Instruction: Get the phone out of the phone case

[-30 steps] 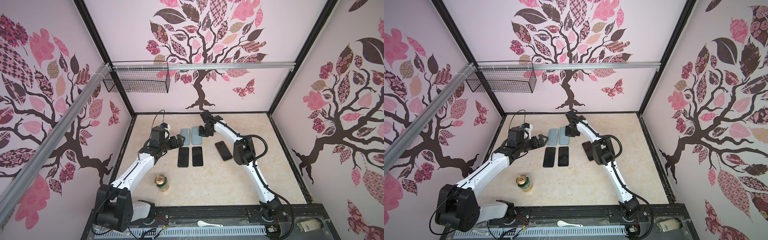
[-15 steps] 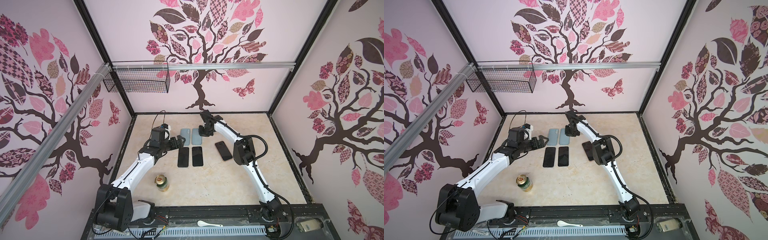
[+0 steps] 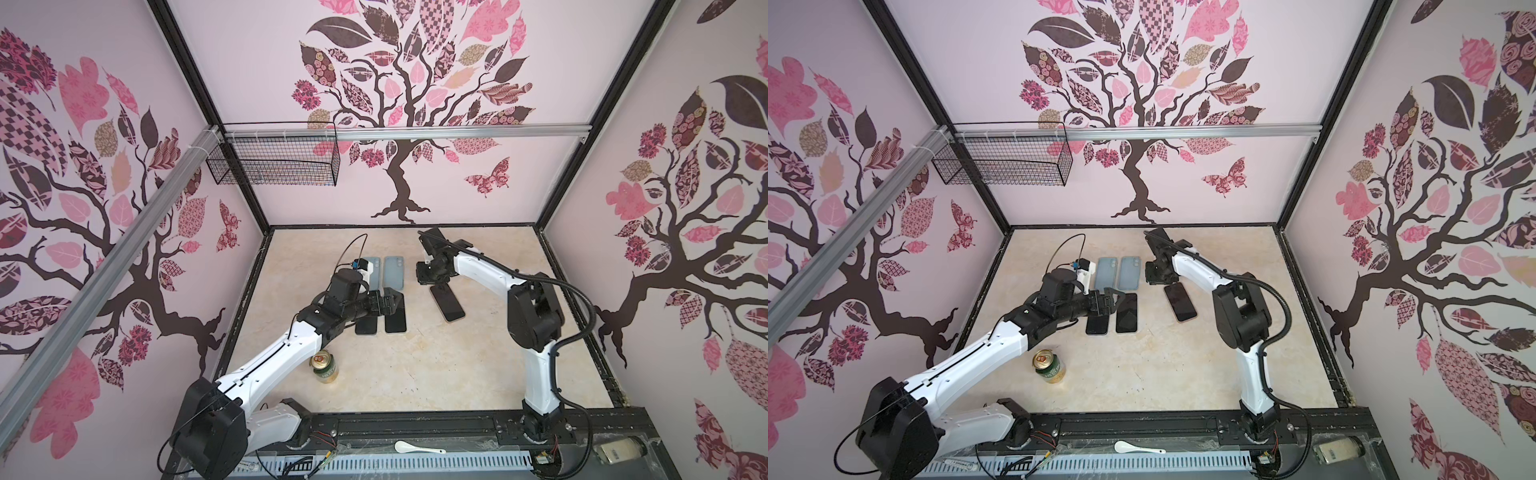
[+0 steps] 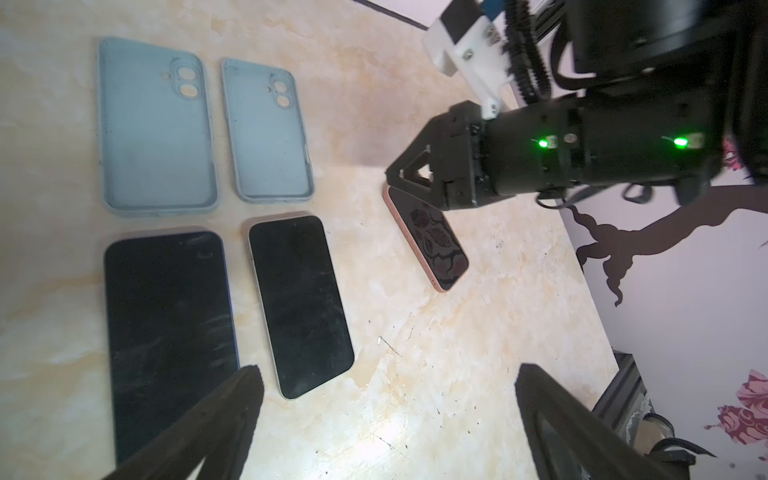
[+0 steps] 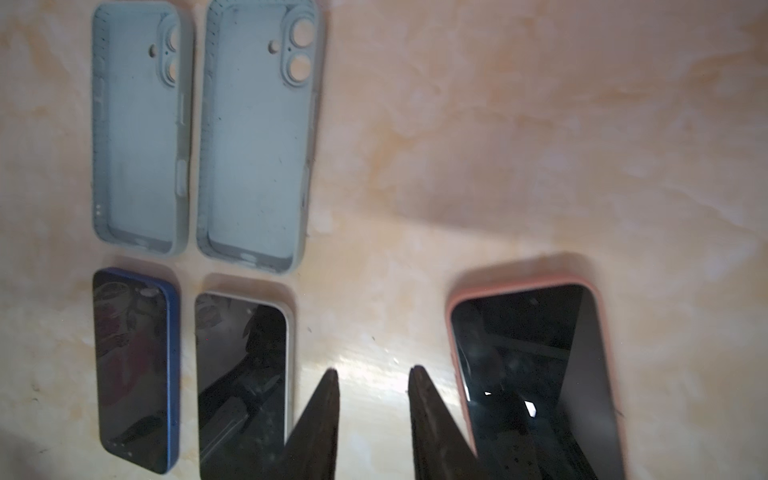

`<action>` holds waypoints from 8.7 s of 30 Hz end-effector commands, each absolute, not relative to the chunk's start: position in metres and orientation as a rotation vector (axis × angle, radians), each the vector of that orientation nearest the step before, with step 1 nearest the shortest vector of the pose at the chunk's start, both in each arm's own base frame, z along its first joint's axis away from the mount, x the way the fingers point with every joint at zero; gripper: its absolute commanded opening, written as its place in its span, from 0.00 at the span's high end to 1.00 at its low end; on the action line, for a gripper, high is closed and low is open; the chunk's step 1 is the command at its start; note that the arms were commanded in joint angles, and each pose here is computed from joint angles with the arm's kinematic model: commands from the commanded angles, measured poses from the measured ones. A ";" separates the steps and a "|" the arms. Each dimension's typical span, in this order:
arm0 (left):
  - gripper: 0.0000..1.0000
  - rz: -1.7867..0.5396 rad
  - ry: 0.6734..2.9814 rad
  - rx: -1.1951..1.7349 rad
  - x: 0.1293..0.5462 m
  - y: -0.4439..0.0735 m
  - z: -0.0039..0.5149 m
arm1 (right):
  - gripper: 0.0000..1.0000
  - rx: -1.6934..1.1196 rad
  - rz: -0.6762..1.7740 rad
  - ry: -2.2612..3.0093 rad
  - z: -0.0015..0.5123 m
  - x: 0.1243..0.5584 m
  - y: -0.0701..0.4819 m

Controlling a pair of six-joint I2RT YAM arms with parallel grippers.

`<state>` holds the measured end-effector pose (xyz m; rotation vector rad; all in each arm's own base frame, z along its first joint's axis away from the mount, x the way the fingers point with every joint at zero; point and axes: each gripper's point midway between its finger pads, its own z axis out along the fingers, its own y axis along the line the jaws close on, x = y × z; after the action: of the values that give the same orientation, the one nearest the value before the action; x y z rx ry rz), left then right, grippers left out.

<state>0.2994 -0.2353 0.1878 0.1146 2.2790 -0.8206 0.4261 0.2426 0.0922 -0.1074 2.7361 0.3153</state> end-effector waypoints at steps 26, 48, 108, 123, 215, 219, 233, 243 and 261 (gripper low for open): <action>0.02 -0.868 2.282 0.097 0.303 -0.306 0.150 | 0.00 0.057 0.274 2.832 0.051 0.414 0.161; 0.02 -0.875 2.263 0.070 0.308 -0.278 0.161 | 0.00 -0.110 0.200 2.929 0.022 0.420 0.183; 0.05 -1.046 2.347 0.285 0.303 -0.341 0.134 | 0.46 0.603 0.767 2.774 0.049 0.391 0.153; 0.18 -1.128 2.375 0.351 0.299 -0.387 0.100 | 0.50 0.894 1.077 2.657 0.053 0.372 0.150; 1.00 -0.650 2.190 0.489 0.241 -0.202 0.265 | 0.04 -0.844 0.991 1.698 0.319 0.289 0.252; 1.00 -0.679 2.163 0.578 0.228 -0.201 0.270 | 0.05 -0.980 0.947 1.640 0.318 0.270 0.265; 1.00 -0.885 1.998 0.810 0.197 -0.199 0.299 | 0.22 -1.426 0.776 1.376 0.273 0.223 0.259; 1.00 -1.002 1.857 1.056 0.173 -0.216 0.299 | 0.27 -1.563 0.865 1.349 0.264 0.202 0.259; 1.00 -0.977 1.758 1.264 0.161 -0.219 0.296 | 0.42 -1.674 0.895 1.354 0.257 0.188 0.271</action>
<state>0.1657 -0.2149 0.2607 1.2055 1.9222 -0.9742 0.1889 0.2667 0.2512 -1.6462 1.3775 0.8901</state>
